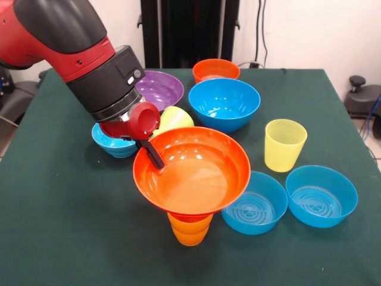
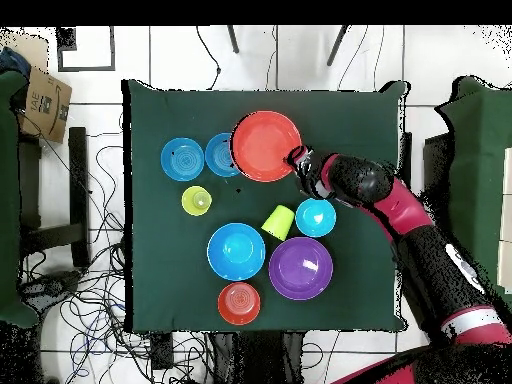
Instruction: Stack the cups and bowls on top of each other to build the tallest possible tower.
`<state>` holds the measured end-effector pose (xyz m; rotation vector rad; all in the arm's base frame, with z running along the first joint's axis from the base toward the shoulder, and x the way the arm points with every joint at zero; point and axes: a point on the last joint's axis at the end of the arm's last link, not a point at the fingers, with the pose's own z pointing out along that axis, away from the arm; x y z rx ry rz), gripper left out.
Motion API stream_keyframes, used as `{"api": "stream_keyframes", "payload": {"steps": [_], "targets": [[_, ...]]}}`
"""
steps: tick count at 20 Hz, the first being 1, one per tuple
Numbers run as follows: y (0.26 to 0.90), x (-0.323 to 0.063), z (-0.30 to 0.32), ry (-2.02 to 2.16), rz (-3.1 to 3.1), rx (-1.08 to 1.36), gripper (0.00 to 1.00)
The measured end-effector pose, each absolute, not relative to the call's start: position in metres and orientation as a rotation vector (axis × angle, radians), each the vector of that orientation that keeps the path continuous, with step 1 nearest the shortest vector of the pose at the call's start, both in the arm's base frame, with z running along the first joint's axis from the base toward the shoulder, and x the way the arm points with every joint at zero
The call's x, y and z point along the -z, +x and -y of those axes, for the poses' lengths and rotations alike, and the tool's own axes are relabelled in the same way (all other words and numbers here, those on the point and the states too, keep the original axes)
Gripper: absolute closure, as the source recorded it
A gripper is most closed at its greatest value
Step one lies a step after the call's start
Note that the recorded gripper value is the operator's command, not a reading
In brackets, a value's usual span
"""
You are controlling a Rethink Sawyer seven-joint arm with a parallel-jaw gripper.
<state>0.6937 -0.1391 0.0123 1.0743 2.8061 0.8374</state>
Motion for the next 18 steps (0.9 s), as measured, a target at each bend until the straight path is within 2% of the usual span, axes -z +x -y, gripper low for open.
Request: {"api": "stream_keyframes", "payload": {"steps": [18], "targets": [[0.6969,-0.0161,0.1343,1.056,-2.81,-0.829,1.0]]}}
